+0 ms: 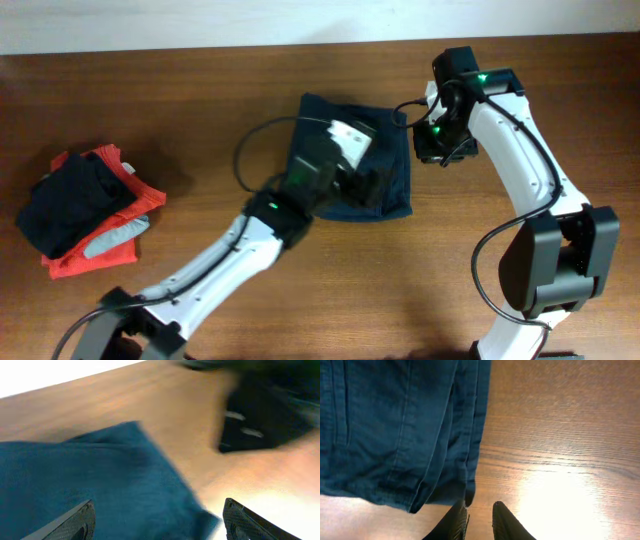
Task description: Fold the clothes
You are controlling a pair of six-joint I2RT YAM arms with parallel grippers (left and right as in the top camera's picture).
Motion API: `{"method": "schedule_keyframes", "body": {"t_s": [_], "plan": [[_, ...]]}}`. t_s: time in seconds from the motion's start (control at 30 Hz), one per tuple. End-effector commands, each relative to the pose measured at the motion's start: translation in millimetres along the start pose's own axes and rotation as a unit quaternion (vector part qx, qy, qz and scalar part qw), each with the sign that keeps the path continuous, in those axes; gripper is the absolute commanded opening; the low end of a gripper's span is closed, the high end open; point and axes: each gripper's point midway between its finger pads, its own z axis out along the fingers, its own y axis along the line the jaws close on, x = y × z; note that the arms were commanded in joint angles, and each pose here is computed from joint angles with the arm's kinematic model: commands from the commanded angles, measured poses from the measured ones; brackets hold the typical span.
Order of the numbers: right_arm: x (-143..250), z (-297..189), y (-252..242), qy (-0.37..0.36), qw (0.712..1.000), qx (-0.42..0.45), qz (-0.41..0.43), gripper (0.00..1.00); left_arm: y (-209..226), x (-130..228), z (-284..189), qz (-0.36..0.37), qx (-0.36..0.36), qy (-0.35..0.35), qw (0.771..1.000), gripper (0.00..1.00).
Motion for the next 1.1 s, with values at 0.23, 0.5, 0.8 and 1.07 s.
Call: {"method": "schedule_keyframes", "body": {"t_s": [0.23, 0.5, 0.8, 1.07], "plan": [[38, 23, 61, 0.068, 0.979, -0.194, -0.009, 0.32, 135, 27, -52, -0.056, -0.207, 0.077, 0.974, 0.81], [73, 73, 84, 0.09, 0.95, -0.297, 0.013, 0.33, 140, 31, -54, -0.06, -0.212, 0.083, 0.972, 0.82], [71, 89, 88, 0.071, 0.951, -0.299, 0.016, 0.45, 140, 33, -55, -0.06, -0.212, 0.087, 0.971, 0.82], [68, 97, 109, 0.066, 0.952, -0.3, 0.005, 0.44, 140, 34, -55, -0.06, -0.212, 0.091, 0.971, 0.81]]}}
